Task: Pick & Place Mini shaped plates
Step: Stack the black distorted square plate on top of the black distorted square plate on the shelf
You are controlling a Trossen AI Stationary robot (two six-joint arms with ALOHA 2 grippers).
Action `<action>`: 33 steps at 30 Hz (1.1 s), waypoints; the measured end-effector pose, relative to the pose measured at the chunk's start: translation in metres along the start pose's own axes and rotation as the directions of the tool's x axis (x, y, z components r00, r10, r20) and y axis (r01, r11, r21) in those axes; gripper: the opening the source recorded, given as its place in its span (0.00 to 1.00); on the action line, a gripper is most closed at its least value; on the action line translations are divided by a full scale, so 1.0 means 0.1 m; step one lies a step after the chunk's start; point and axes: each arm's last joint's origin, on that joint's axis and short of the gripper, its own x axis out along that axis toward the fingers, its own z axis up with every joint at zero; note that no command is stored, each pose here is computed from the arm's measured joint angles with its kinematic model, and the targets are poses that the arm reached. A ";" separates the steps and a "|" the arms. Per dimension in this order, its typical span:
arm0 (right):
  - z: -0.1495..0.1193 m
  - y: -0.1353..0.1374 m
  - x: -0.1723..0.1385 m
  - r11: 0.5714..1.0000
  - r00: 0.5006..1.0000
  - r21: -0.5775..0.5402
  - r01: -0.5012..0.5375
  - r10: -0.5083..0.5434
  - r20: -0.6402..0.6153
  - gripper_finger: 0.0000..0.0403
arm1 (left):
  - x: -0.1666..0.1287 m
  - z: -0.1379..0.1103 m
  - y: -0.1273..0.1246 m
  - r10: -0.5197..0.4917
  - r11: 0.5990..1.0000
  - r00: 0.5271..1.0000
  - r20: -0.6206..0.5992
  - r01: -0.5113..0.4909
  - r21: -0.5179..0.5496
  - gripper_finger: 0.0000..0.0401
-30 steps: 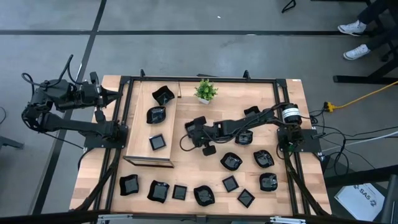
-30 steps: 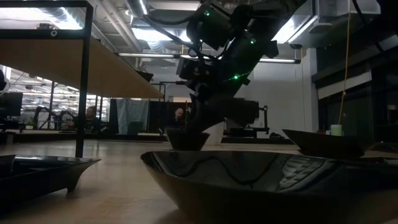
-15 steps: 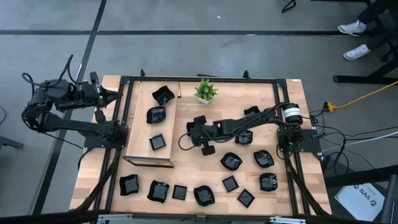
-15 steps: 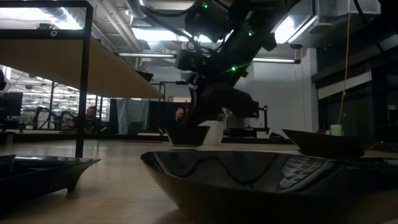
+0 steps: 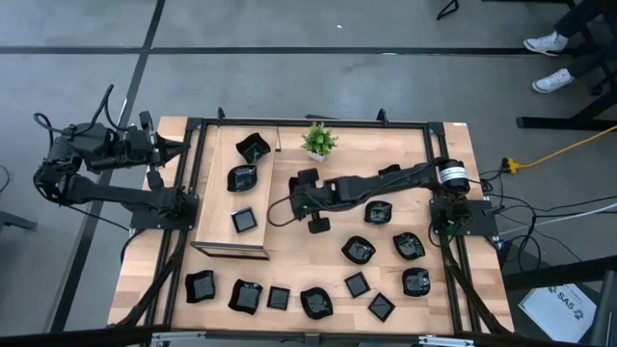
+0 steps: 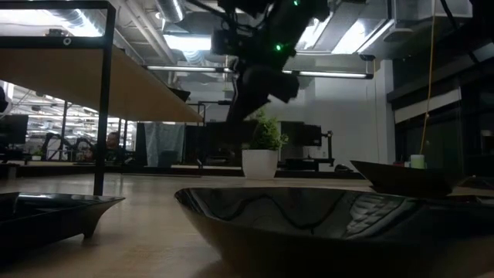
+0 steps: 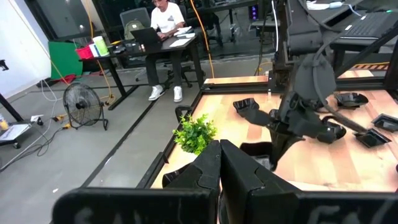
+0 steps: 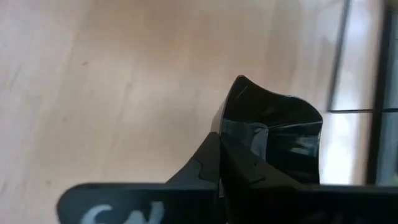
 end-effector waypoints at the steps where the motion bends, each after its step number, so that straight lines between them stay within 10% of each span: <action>1: 0.02 -0.02 -0.03 1.000 1.000 -0.004 0.013 -0.013 -0.004 0.01 | 0.00 0.00 0.00 0.000 1.000 1.000 0.000 0.000 0.000 0.01; 33: 0.07 -0.59 -0.22 0.973 0.968 -0.063 0.222 -0.228 -0.104 0.01 | 0.00 0.00 0.00 0.000 1.000 1.000 0.000 0.000 0.000 0.01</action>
